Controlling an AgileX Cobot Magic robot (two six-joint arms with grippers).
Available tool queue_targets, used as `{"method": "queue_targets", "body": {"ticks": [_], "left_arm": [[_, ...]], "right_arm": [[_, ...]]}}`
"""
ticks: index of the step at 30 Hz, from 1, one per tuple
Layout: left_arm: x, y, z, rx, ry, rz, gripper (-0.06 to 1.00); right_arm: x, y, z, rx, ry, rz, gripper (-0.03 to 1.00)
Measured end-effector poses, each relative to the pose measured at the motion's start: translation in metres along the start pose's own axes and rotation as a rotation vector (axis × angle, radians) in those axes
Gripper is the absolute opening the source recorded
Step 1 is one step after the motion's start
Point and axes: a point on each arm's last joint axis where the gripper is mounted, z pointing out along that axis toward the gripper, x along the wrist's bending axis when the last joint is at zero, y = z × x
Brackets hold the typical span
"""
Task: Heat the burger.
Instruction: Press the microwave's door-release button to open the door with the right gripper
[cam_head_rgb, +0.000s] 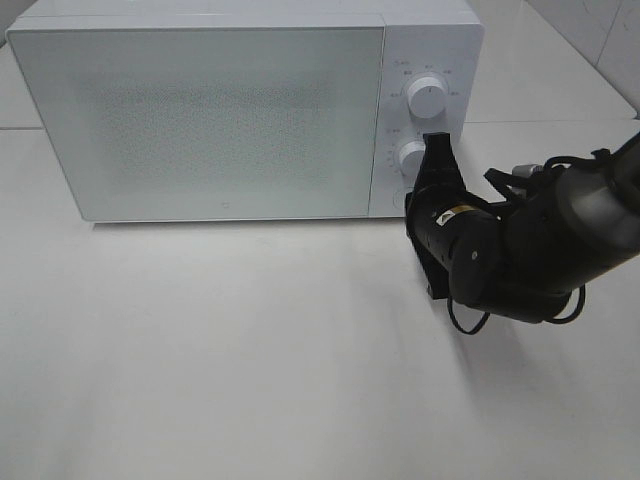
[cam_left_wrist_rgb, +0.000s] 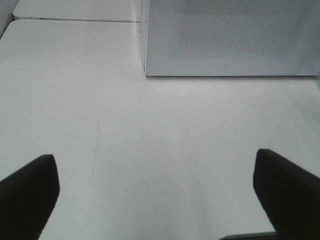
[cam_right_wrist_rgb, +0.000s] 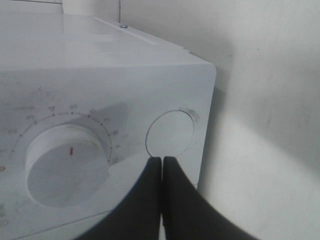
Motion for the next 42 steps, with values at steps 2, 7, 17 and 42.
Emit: {"method": "queue_targets", "body": {"ticks": [2, 7, 17, 42], "left_arm": [[0.0, 0.0, 0.0, 0.0, 0.0, 0.0, 0.97], [0.0, 0.0, 0.0, 0.0, 0.0, 0.0, 0.97], [0.0, 0.0, 0.0, 0.0, 0.0, 0.0, 0.97], [0.0, 0.0, 0.0, 0.0, 0.0, 0.0, 0.97]], "right_arm": [[0.001, 0.0, 0.003, -0.002, -0.001, 0.004, 0.02], [0.002, -0.004, 0.016, -0.002, -0.008, 0.018, 0.02], [-0.002, -0.006, 0.035, -0.012, -0.037, 0.038, 0.02], [0.001, -0.012, 0.051, -0.085, -0.009, 0.124, 0.02]]}}
